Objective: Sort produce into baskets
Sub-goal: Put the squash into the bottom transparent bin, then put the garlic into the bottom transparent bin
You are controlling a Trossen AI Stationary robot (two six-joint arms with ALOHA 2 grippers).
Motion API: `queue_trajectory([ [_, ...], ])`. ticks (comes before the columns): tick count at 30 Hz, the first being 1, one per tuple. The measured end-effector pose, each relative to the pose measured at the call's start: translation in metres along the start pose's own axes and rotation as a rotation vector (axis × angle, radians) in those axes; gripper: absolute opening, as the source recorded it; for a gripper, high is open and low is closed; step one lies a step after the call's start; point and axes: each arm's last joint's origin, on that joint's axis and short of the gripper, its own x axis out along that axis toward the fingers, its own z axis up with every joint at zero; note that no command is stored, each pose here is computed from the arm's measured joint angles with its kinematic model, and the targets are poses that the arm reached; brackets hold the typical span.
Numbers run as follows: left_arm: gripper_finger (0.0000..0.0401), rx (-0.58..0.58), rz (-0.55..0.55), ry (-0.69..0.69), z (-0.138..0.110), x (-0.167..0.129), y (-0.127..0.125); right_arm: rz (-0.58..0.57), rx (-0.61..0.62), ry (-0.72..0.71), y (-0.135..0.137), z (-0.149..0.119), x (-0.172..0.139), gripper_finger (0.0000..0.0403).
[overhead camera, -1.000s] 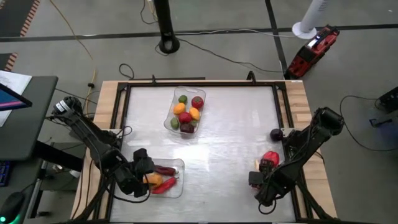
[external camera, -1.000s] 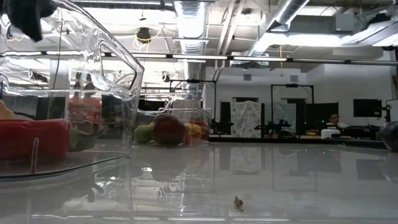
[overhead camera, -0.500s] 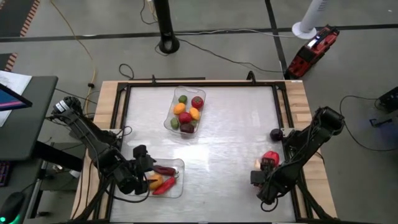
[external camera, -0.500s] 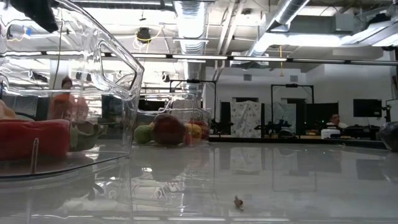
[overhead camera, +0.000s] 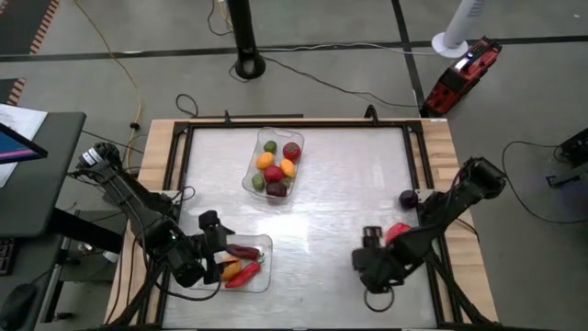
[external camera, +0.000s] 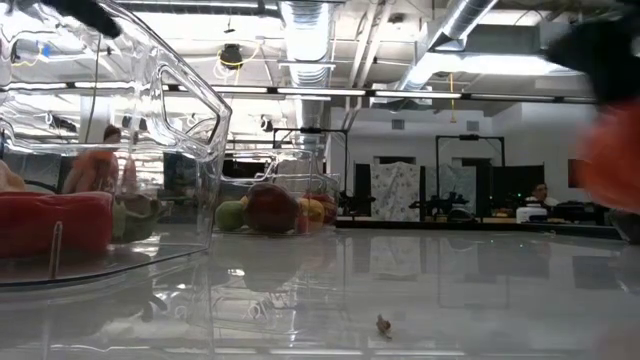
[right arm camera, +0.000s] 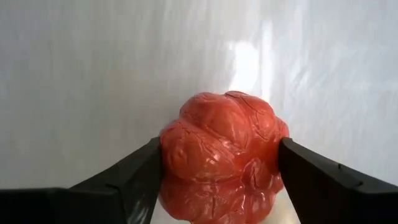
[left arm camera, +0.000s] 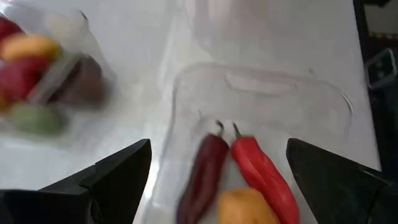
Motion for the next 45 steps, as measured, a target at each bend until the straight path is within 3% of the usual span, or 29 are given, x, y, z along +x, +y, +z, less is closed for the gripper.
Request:
queue_trajectory([
  [7,0.0359,0.050,0.126,-0.154,0.005,-0.004,0.001,0.080,-0.096,-0.426,-0.028,0.074,-0.011,0.0318],
  [11,0.0359,0.070,0.141,-0.245,0.013,-0.018,-0.004,0.108,-0.186,-0.650,-0.038,0.103,-0.015,0.0318],
  [19,0.0359,0.065,0.145,-0.319,0.023,-0.035,-0.006,0.058,-0.303,-0.858,-0.039,0.144,0.005,0.0319],
  [24,0.0359,0.050,0.159,-0.336,0.024,-0.036,-0.003,0.028,-0.350,-0.863,-0.036,0.172,0.015,0.0319],
  [29,0.0359,0.039,0.161,-0.342,0.025,-0.036,-0.002,0.018,-0.323,-0.864,-0.040,0.199,0.025,0.0321],
  [34,0.0359,0.038,0.184,-0.353,0.026,-0.036,0.000,0.093,-0.346,-0.792,-0.046,0.212,0.040,0.0352],
  [38,0.0359,0.048,0.187,-0.350,0.025,-0.036,0.000,0.123,-0.350,-0.722,-0.050,0.216,0.043,0.0393],
  [45,0.0359,-0.004,0.145,-0.321,0.024,-0.035,-0.001,0.131,-0.278,-0.415,-0.046,0.188,0.025,0.0362],
])
